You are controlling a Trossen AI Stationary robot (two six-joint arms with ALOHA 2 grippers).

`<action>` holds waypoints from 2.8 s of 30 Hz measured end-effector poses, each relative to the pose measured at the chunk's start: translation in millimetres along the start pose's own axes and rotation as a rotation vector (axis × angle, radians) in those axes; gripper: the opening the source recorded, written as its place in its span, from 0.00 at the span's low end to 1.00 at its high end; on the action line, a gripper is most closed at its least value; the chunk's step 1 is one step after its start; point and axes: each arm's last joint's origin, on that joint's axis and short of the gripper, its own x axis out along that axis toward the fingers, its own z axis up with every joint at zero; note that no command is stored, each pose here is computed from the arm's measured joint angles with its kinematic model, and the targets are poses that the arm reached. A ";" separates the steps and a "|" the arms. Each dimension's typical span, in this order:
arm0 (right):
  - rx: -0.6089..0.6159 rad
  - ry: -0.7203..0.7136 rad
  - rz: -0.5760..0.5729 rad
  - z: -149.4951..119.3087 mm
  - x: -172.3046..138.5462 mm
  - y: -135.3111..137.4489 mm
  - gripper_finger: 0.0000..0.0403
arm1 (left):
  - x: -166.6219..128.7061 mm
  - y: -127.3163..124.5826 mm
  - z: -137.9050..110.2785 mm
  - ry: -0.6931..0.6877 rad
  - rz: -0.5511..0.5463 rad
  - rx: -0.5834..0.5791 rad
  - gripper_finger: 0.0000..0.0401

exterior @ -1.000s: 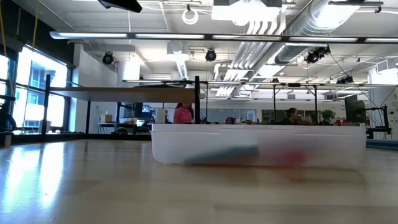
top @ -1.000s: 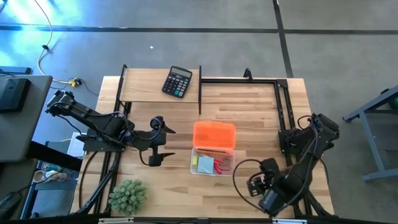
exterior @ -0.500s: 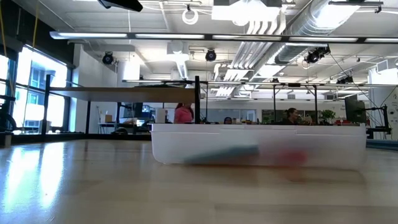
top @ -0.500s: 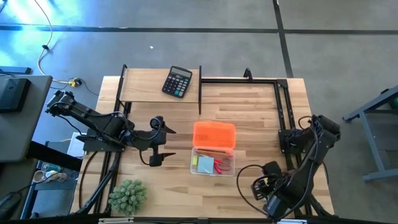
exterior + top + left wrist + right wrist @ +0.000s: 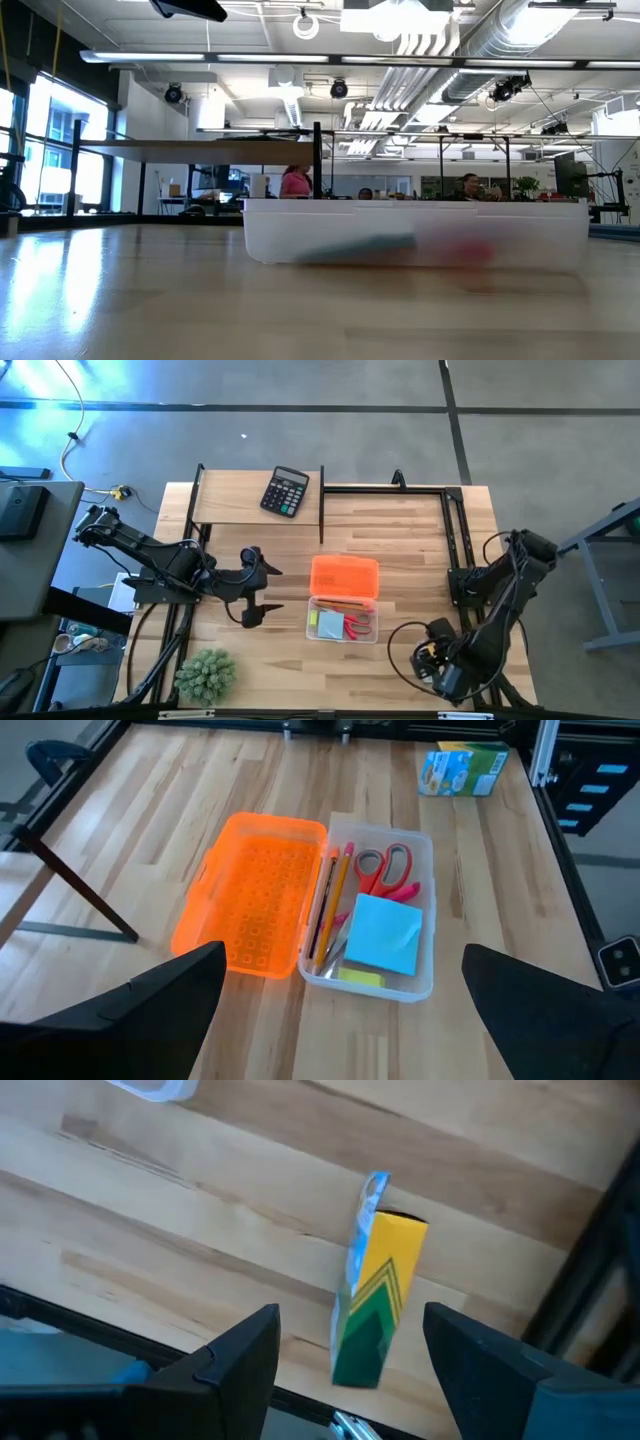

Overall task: Pack school essentials
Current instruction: Put the crayons box into the supply box

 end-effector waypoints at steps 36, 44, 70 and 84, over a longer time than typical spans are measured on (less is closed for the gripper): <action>-0.011 0.150 -0.006 -4.3 81.0 -19.2 0.49 | -0.1 2.4 0.8 -0.035 0.076 -0.186 0.99; -0.036 0.165 0.018 -5.8 80.7 -17.2 0.36 | -0.1 2.4 0.8 -0.035 0.076 -0.209 0.99; -0.155 0.036 0.313 13.5 62.7 26.7 0.29 | 0.0 0.6 0.1 -0.007 0.016 -0.282 0.99; -0.221 0.030 0.448 13.5 58.7 40.2 0.26 | 0.0 0.5 0.1 -0.007 0.016 -0.285 0.99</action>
